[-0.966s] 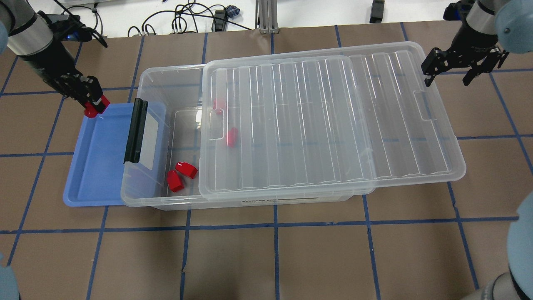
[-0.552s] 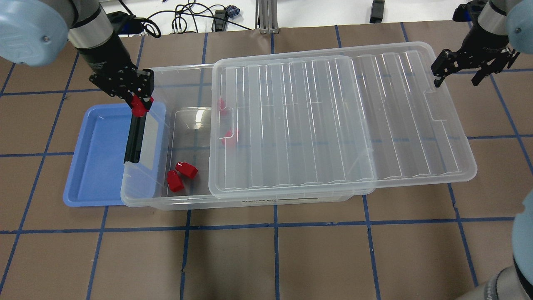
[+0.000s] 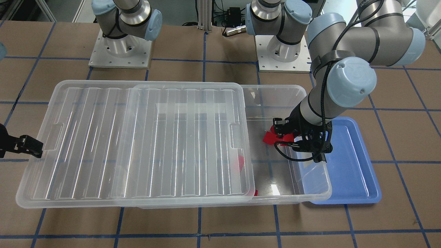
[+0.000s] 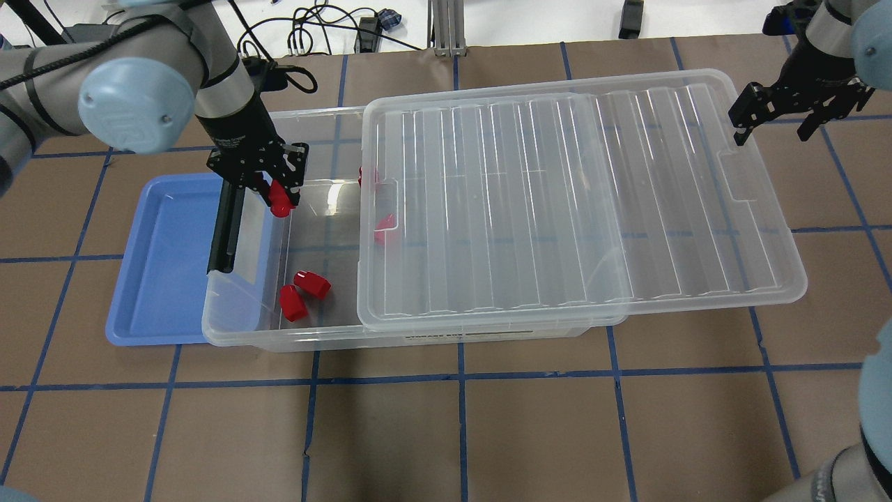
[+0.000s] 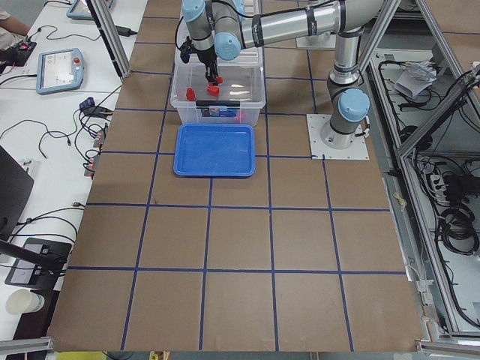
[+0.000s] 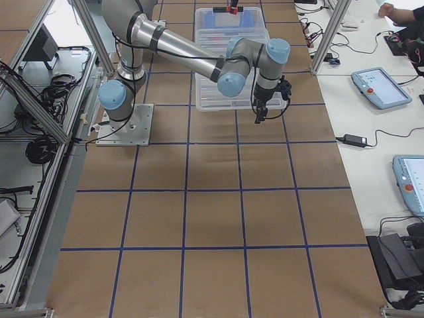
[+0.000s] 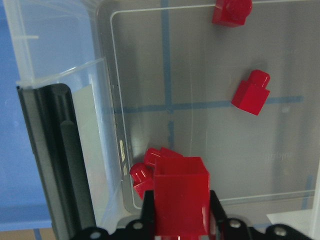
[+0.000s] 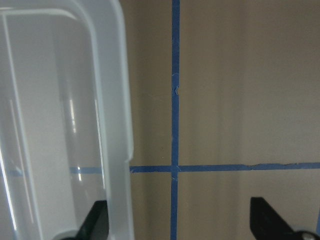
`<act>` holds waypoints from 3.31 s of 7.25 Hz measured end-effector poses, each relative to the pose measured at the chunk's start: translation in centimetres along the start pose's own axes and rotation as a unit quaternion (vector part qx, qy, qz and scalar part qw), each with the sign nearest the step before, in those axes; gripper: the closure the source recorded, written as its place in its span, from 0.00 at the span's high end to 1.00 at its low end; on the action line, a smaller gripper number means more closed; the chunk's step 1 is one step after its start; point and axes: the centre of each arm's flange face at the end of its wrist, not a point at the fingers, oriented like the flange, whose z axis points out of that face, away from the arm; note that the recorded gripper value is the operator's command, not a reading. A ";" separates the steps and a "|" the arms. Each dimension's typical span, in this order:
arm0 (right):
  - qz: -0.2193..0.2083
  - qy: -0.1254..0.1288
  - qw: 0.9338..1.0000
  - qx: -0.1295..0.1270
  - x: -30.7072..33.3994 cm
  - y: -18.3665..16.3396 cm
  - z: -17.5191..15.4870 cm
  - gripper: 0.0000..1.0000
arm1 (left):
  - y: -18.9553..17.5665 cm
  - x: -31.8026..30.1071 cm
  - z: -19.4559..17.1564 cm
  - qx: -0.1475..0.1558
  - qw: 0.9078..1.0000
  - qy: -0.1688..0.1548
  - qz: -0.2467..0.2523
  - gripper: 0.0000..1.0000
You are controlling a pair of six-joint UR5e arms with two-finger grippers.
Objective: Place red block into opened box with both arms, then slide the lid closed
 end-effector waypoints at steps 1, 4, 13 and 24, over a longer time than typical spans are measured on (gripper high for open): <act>0.002 0.000 1.000 0.002 -0.1 0.1 -0.3 1.00 | -0.2 0.0 1.5 0.013 1.000 0.000 -0.003 0.01; 0.006 0.002 1.000 0.013 -0.8 1.6 -4.0 1.00 | -0.7 0.7 4.8 0.018 1.000 -0.002 -0.018 0.01; 0.027 -0.001 0.999 0.020 -1.8 4.4 -8.1 1.00 | -0.4 0.3 11.2 0.017 1.000 -0.004 -0.016 0.14; 0.028 -0.003 1.000 -0.003 -1.4 4.5 -6.9 1.00 | -0.9 1.0 -1.4 0.035 0.999 -0.008 -0.023 1.00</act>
